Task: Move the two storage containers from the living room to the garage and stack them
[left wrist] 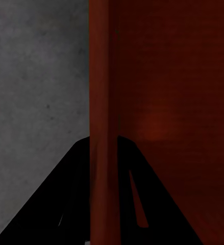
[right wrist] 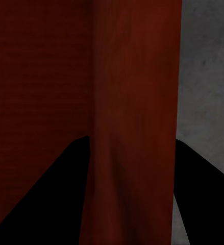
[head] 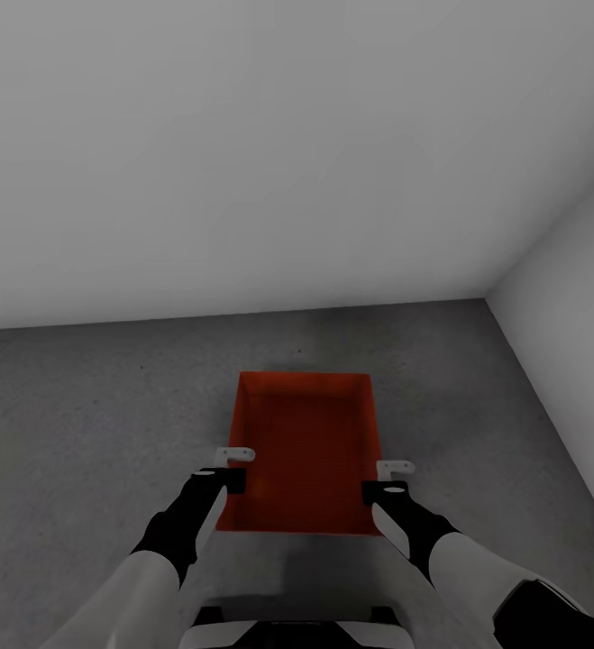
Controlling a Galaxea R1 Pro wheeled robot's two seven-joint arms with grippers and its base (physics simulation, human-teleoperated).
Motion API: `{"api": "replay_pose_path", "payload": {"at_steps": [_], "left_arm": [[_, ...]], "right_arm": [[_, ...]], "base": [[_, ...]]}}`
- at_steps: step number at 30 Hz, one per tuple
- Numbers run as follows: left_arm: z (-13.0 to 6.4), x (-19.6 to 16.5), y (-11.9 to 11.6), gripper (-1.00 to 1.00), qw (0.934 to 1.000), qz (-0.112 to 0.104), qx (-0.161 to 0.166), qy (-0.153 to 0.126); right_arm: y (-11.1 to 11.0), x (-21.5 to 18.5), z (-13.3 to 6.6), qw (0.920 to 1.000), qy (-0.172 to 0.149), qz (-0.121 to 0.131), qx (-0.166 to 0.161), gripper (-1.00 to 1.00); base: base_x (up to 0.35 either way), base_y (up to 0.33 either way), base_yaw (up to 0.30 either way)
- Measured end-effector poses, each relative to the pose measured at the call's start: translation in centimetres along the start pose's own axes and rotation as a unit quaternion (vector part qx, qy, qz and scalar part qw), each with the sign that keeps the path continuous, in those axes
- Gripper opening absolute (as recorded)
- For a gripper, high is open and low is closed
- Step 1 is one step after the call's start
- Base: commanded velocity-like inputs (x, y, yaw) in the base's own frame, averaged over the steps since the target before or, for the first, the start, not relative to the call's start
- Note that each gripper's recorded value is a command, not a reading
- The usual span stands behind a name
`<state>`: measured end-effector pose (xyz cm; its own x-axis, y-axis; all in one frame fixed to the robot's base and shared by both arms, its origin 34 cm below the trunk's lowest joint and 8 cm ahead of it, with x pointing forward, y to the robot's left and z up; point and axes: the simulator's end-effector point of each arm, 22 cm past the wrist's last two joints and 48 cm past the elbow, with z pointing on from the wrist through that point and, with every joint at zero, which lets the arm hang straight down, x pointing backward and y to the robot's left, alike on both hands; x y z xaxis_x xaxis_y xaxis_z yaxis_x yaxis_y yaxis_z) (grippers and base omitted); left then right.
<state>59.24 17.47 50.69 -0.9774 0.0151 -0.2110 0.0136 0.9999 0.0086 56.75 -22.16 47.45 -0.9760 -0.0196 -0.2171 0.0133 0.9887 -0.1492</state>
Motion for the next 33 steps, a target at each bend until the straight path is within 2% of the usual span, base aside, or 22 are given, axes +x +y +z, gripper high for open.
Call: {"api": "replay_pose_path", "payload": {"at_steps": [22, 33], "left_arm": [[1.2, 0.1, 0.1, -1.0, 1.0, 0.0, 0.0, 0.0], [2.8, 0.4, 0.0, -1.0, 1.0, -0.001, 0.0, 0.0]], "right_arm": [[0.2, 0.1, 1.2, 1.0, 0.0, 0.0, 0.0, -1.0], [0.5, 0.4, 2.7, 1.0, 0.0, 0.001, 0.0, -1.0]], "base": [[0.0, 0.0, 0.0], [0.0, 0.0, 0.0]]}}
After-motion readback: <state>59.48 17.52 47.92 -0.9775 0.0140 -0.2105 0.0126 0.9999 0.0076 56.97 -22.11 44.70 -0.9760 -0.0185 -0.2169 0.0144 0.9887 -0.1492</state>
